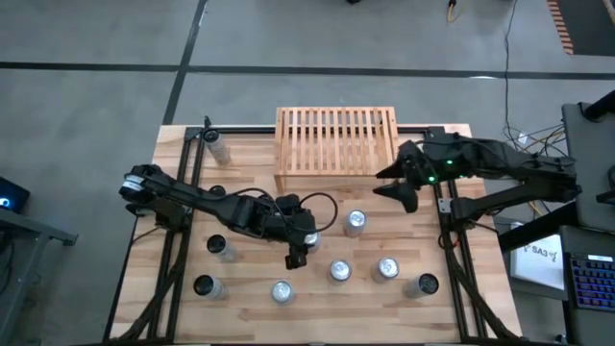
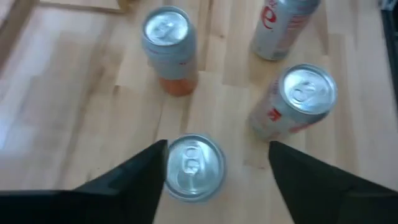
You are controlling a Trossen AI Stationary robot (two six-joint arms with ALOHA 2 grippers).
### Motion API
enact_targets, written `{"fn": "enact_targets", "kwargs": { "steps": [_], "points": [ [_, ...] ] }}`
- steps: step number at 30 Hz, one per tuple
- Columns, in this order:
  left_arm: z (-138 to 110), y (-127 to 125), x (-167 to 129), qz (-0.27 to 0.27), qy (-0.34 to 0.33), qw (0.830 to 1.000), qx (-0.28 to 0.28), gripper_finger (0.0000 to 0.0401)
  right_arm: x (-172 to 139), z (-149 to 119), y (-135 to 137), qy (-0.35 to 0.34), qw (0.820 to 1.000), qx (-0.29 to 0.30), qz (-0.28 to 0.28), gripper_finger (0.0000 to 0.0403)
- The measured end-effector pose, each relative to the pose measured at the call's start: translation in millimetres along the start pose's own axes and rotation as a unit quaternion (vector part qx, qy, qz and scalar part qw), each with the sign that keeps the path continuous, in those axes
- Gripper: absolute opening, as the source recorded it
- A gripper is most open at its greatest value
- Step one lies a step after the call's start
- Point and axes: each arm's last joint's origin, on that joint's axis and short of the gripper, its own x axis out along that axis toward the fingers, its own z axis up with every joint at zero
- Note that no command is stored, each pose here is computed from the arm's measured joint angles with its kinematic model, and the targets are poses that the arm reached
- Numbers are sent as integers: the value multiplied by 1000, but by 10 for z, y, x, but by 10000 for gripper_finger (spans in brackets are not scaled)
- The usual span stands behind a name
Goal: Place canned beverage on shelf
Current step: Put the top pink and white soda can on the shelf
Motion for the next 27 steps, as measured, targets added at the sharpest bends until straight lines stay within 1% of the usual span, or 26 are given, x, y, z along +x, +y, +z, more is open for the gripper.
{"fn": "enact_targets", "kwargs": {
  "steps": [4, 7, 11, 14, 18, 24, 27],
  "points": [
    [6, 8, 3, 0, -1, 1000, 8, 323, -117, -7, 9, -16, 1000, 1, 6, 260],
    [45, -5, 2, -7, -21, 1000, 2, 339, -145, -14, 6, -17, 1000, 1, 6, 260],
    [53, -9, 4, -9, -26, 1000, 2, 343, -132, -51, -18, 2, 1000, 1, -11, 260],
    [-3, -4, 53, -6, -17, 1000, -2, 343, -115, -91, -44, 21, 999, 2, -27, 260],
    [-72, 3, 139, -5, -17, 1000, -19, 343, -97, -118, -59, 36, 999, 2, -35, 260],
    [-184, 85, 251, 29, -4, 999, -20, 343, -84, -116, -59, 37, 999, -2, -36, 260],
    [-215, 106, 287, 31, -1, 999, -18, 343, -84, -116, -59, 37, 999, -8, -36, 260]
  ]
}}
